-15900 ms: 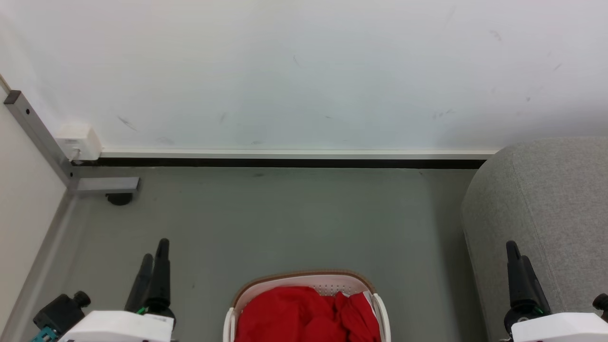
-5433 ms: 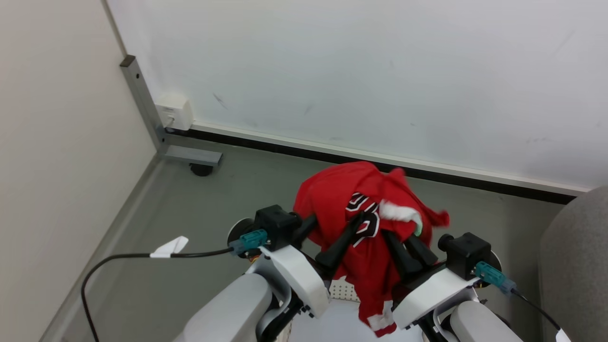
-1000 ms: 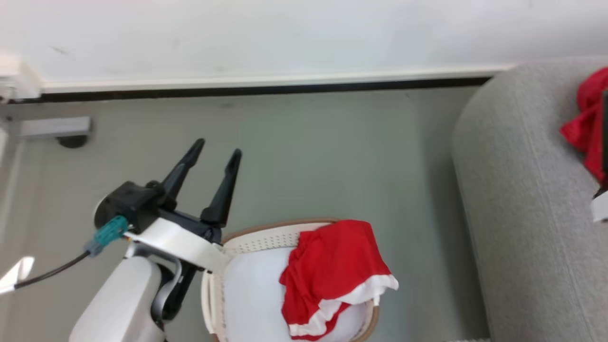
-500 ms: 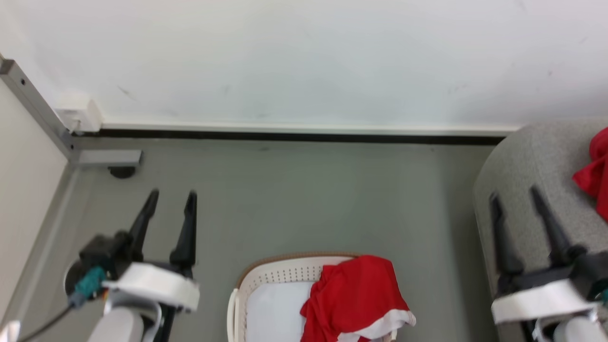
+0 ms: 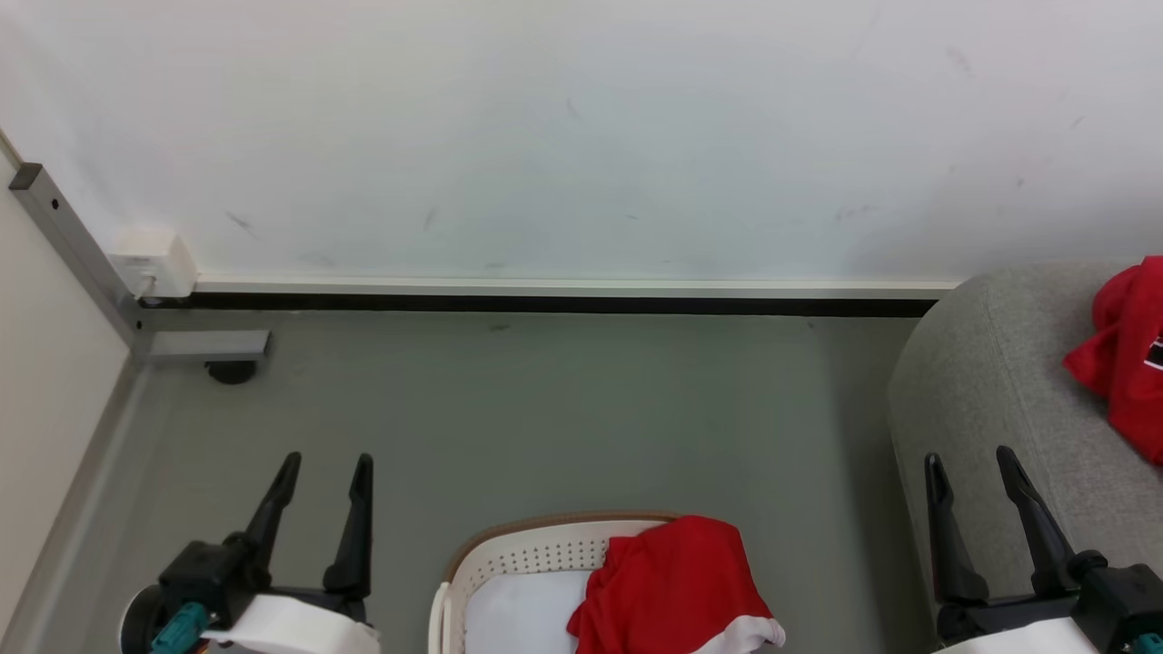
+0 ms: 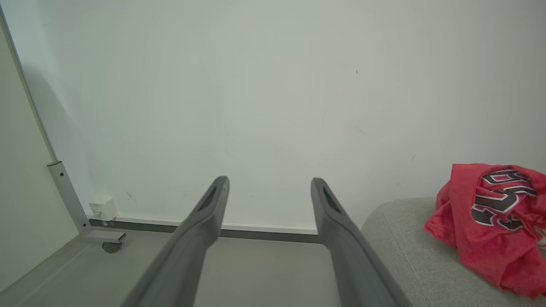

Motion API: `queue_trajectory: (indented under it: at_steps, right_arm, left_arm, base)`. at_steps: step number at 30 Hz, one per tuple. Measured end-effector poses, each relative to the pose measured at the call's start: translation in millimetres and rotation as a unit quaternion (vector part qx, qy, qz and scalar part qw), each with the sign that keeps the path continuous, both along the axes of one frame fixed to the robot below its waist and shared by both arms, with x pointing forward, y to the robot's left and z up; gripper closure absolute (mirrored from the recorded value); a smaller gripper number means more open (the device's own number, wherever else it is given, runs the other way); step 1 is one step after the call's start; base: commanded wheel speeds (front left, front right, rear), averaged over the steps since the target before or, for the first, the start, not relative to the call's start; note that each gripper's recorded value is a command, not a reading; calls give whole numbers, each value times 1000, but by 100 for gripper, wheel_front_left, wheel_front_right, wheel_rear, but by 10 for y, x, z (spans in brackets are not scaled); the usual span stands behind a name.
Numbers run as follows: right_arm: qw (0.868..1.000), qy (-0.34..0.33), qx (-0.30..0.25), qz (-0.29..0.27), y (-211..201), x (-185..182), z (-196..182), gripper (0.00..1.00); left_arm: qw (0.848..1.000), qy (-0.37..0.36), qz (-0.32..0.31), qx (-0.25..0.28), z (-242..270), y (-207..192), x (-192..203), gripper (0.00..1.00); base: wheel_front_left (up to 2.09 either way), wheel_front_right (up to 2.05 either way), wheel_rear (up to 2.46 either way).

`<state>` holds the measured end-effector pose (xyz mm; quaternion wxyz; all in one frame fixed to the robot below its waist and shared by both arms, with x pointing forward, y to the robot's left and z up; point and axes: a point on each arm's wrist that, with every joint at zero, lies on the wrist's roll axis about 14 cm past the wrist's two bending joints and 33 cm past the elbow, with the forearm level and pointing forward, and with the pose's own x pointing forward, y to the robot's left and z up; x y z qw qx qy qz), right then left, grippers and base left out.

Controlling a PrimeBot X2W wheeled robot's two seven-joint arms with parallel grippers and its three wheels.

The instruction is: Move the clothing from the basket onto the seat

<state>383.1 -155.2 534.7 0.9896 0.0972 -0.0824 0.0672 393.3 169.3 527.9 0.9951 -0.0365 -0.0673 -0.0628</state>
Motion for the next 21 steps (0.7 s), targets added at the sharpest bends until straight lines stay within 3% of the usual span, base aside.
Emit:
queue_trajectory:
  at_steps: [21]
  right_arm:
    - [1000,7,11,-5,-24,-54,-40,0]
  left_arm:
    - [1000,4,-1,-1,-45,-37,24,0]
  base:
    - [0,0,0]
